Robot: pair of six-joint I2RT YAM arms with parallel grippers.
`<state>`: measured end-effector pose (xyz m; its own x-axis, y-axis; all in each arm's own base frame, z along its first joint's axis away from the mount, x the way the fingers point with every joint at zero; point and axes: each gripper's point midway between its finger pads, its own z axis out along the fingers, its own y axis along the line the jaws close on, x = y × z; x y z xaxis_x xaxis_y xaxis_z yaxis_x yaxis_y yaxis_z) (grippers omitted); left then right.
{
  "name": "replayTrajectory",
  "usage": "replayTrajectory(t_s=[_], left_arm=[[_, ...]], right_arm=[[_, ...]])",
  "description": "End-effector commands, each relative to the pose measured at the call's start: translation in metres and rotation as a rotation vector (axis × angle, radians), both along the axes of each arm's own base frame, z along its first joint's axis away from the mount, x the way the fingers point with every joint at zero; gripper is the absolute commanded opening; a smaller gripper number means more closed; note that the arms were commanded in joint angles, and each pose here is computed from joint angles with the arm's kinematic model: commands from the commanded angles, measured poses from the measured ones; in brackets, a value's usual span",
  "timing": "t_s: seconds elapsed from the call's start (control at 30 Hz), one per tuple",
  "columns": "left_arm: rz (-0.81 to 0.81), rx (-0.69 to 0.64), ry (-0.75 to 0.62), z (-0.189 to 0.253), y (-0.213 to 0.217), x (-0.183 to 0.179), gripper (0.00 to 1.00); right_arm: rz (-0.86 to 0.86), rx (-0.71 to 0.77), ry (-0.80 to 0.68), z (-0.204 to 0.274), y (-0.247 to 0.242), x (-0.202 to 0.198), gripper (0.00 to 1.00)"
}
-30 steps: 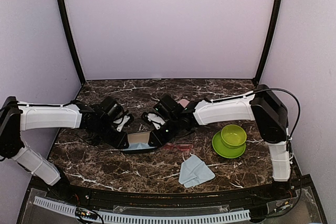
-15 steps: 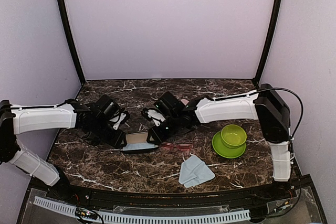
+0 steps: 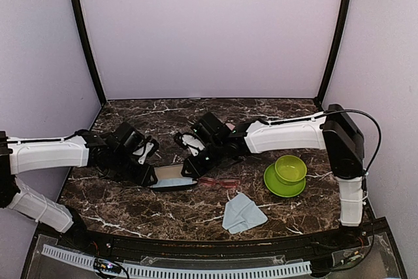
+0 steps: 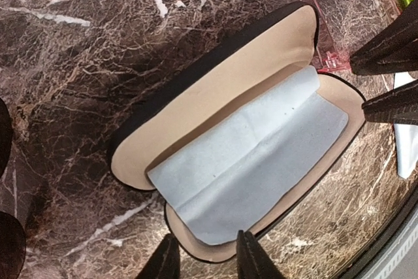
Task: Organize the sunglasses
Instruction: Adjust the opened sunglasses case at the center of the board.
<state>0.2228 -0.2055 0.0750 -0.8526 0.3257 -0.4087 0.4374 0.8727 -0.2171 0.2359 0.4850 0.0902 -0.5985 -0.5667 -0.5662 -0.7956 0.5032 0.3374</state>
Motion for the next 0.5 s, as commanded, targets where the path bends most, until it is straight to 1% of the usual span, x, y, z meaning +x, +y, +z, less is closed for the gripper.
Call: replayTrajectory(t_s=[0.0,0.17,0.47], left_arm=[[-0.012,-0.032,0.023,-0.007,-0.010,-0.007,0.30],[-0.026,-0.023,0.045,-0.016,-0.016,-0.016,0.24],[-0.036,-0.008,0.074,-0.029,-0.017,-0.030,0.21]], right_arm=[[0.023,0.018,0.010,-0.004,0.008,-0.011,0.24],[0.034,0.009,0.038,-0.015,0.008,-0.023,0.21],[0.027,-0.011,0.078,-0.034,0.001,-0.039,0.18]])
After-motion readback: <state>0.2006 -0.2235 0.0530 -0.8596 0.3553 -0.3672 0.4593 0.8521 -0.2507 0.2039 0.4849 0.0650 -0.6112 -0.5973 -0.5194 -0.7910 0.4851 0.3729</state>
